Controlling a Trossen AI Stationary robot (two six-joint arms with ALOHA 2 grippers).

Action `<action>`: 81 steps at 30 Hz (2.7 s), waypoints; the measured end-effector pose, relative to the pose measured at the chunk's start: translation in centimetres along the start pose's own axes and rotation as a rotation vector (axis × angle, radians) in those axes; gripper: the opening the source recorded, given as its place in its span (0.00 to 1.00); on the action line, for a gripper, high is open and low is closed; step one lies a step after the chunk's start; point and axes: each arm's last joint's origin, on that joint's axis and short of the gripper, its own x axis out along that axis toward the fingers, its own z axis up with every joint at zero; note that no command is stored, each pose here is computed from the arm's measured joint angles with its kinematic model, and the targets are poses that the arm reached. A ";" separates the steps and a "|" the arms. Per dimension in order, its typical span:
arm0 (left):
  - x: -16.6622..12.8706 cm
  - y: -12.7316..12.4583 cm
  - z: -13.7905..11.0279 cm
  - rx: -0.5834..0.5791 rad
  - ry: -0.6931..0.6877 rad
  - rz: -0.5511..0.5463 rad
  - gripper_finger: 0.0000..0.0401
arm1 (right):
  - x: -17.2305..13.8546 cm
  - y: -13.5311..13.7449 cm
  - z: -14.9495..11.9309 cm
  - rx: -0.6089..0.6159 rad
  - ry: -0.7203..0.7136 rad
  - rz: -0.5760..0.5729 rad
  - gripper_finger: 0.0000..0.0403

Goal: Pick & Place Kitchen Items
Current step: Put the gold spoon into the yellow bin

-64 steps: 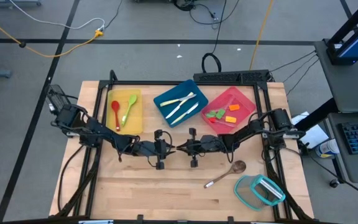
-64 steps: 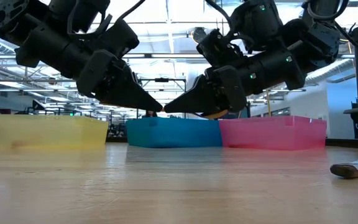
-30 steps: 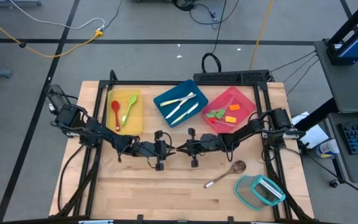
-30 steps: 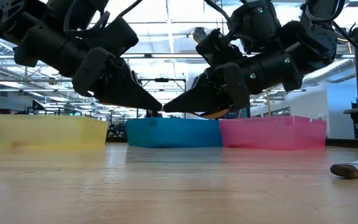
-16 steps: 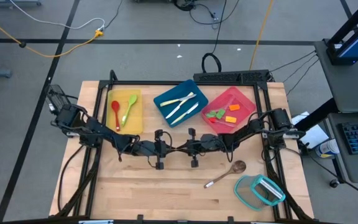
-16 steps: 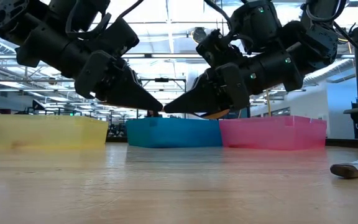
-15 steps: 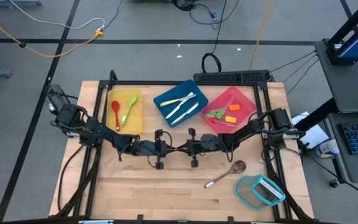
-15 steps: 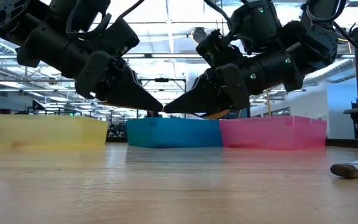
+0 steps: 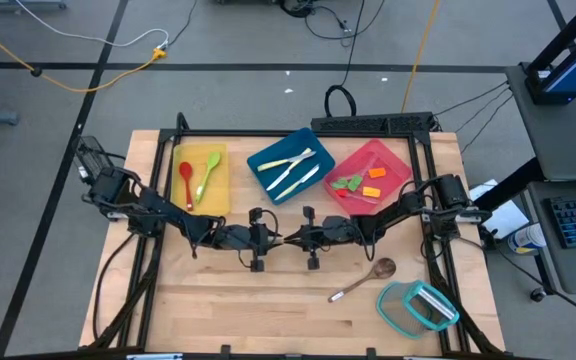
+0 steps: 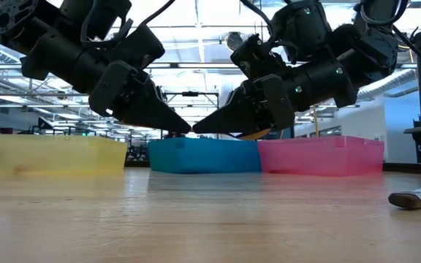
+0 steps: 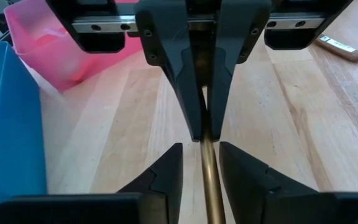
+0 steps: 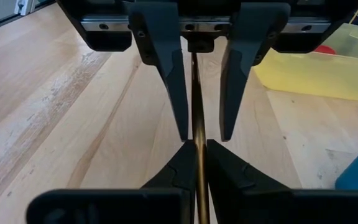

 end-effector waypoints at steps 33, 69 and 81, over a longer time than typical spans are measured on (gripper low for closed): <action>0.0 0.0 0.1 -0.007 -0.009 -0.012 0.28 | 0.0 -0.2 0.4 -0.028 -0.020 -0.011 0.04; -2.5 0.0 0.4 -0.141 0.117 0.036 0.28 | 0.0 -0.5 1.0 -0.022 -0.066 -0.044 0.04; -2.4 0.0 1.4 -0.115 0.022 0.026 0.28 | 0.0 -0.5 0.8 -0.022 -0.052 -0.041 0.04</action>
